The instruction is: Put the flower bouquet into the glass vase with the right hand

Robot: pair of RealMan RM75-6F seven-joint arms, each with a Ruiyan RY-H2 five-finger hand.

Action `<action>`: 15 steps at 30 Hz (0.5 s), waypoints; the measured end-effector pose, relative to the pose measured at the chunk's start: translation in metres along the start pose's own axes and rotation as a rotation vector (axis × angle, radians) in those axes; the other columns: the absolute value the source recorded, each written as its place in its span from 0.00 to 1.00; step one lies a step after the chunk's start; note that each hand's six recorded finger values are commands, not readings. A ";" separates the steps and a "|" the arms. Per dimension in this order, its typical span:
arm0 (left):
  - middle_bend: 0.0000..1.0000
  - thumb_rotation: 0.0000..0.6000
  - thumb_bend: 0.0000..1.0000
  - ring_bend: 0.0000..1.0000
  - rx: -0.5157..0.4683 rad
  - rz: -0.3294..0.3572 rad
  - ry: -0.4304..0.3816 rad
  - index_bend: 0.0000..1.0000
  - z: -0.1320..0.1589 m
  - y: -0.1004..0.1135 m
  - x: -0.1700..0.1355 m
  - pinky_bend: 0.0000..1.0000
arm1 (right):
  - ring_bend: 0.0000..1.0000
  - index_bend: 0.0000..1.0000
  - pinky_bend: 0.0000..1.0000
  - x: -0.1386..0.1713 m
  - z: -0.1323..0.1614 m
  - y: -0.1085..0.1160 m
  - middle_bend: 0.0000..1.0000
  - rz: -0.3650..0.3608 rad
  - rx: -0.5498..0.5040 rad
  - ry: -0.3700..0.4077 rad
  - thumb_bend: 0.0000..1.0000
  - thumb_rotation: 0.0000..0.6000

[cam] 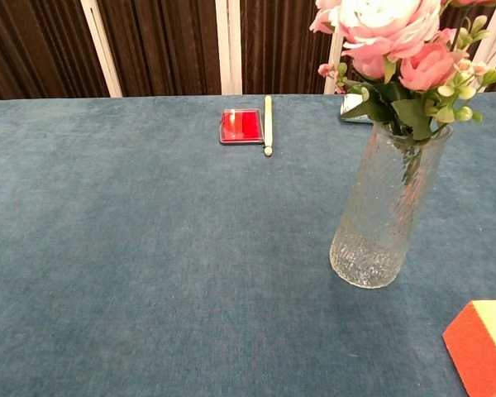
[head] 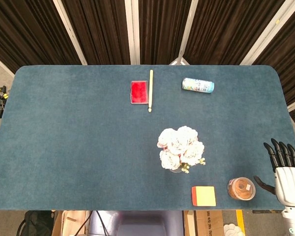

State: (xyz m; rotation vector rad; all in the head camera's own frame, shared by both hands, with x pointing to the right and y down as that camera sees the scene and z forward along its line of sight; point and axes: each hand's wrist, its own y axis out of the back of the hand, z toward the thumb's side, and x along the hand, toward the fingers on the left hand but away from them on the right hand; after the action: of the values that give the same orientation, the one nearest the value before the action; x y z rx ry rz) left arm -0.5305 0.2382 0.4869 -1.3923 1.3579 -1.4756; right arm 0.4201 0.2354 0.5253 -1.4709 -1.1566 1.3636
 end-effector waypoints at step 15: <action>0.00 1.00 0.34 0.00 0.005 -0.003 -0.016 0.14 0.004 -0.003 0.000 0.06 | 0.00 0.12 0.00 0.006 0.002 0.002 0.06 0.019 -0.014 0.006 0.07 1.00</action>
State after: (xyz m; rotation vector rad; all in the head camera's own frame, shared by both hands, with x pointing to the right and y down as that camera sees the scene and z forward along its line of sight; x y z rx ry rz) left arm -0.5262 0.2380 0.4888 -1.4006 1.3414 -1.4661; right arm 0.4182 0.2409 0.5217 -1.4987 -1.1537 1.3654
